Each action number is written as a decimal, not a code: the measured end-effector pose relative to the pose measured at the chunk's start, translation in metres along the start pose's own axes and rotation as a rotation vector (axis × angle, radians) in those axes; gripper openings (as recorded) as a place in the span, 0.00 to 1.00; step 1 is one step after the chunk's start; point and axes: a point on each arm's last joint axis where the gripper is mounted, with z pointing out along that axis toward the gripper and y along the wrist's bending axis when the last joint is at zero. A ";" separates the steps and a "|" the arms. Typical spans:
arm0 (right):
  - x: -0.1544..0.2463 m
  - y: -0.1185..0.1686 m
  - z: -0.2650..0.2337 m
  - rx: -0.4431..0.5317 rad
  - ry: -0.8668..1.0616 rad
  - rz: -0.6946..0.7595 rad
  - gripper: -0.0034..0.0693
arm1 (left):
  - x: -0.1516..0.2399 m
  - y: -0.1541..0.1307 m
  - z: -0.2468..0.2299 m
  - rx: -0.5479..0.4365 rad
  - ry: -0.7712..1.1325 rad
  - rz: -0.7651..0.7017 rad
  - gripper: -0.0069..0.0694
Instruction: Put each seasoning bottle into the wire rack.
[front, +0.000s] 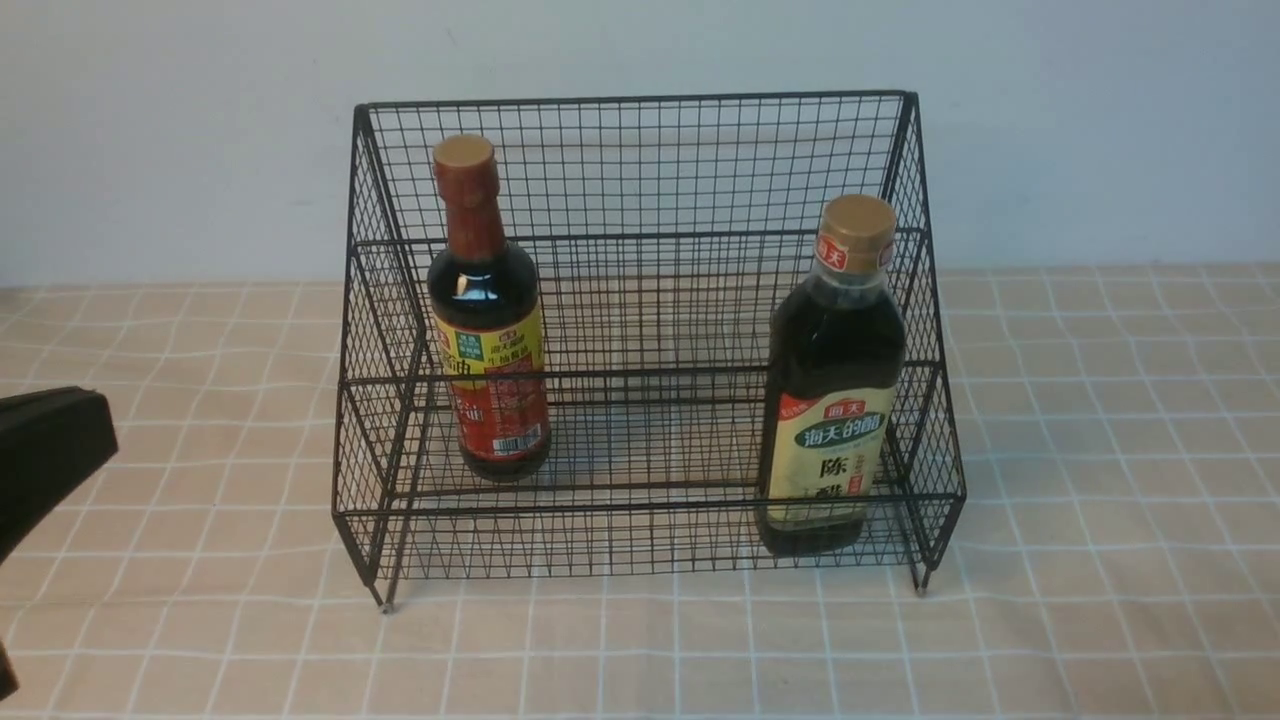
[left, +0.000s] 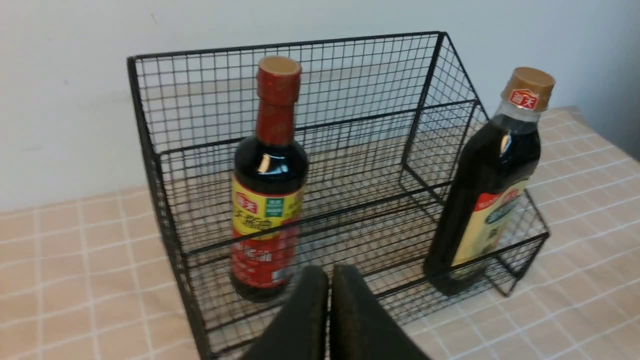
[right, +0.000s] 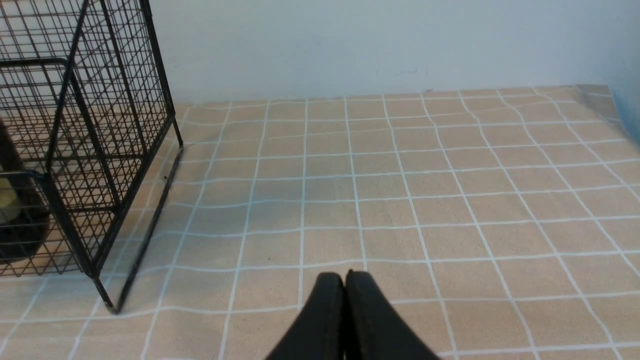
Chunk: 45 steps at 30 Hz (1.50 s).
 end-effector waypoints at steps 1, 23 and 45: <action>0.000 0.000 0.000 0.000 0.000 0.000 0.03 | 0.003 0.001 -0.002 -0.014 -0.017 0.024 0.08; 0.000 0.000 0.000 0.000 0.000 0.000 0.03 | 0.188 0.040 0.016 -0.365 -0.044 0.013 0.08; 0.000 0.000 0.000 0.000 0.000 0.000 0.03 | 0.195 0.040 0.017 -0.363 0.020 0.004 0.08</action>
